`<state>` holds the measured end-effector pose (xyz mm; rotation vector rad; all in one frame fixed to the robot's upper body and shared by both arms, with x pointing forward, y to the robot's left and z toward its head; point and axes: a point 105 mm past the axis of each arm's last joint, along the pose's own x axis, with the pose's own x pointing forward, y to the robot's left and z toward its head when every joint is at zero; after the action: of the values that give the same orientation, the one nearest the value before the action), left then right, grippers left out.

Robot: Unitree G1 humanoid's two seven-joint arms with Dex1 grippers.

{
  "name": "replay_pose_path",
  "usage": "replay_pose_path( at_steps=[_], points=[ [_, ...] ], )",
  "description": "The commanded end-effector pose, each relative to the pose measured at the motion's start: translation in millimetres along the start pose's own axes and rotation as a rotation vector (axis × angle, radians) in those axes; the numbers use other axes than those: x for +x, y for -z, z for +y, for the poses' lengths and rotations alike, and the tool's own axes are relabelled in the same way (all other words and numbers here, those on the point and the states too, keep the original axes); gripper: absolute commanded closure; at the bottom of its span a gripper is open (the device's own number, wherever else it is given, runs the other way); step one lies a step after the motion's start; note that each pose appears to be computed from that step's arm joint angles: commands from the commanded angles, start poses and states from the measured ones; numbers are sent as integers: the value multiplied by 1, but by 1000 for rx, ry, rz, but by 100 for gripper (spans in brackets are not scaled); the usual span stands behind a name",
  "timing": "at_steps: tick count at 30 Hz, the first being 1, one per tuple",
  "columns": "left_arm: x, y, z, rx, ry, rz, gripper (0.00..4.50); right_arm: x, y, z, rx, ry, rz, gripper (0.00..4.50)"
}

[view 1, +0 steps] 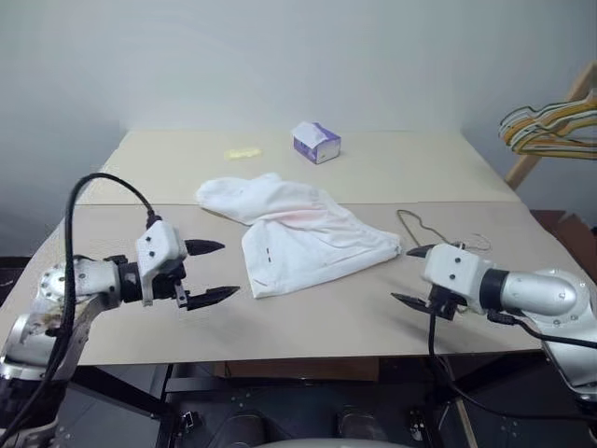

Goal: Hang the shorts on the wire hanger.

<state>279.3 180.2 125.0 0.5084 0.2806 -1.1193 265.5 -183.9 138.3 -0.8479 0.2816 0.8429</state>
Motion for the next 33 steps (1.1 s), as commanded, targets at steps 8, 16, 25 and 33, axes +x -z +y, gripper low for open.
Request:
replay_pose_path(
  at_steps=[8,16,25,33],
  points=[
    [47,31,11,176,124,162,0,-2,-19,-5,-26,81,-35,1],
    [59,50,12,153,141,233,0,-1,-20,-1,-18,83,-31,1],
    [68,56,14,146,119,236,217,0,-21,-2,-25,77,-24,0],
    [67,60,15,154,106,257,449,3,-20,-4,-27,79,-24,0]
  ],
)
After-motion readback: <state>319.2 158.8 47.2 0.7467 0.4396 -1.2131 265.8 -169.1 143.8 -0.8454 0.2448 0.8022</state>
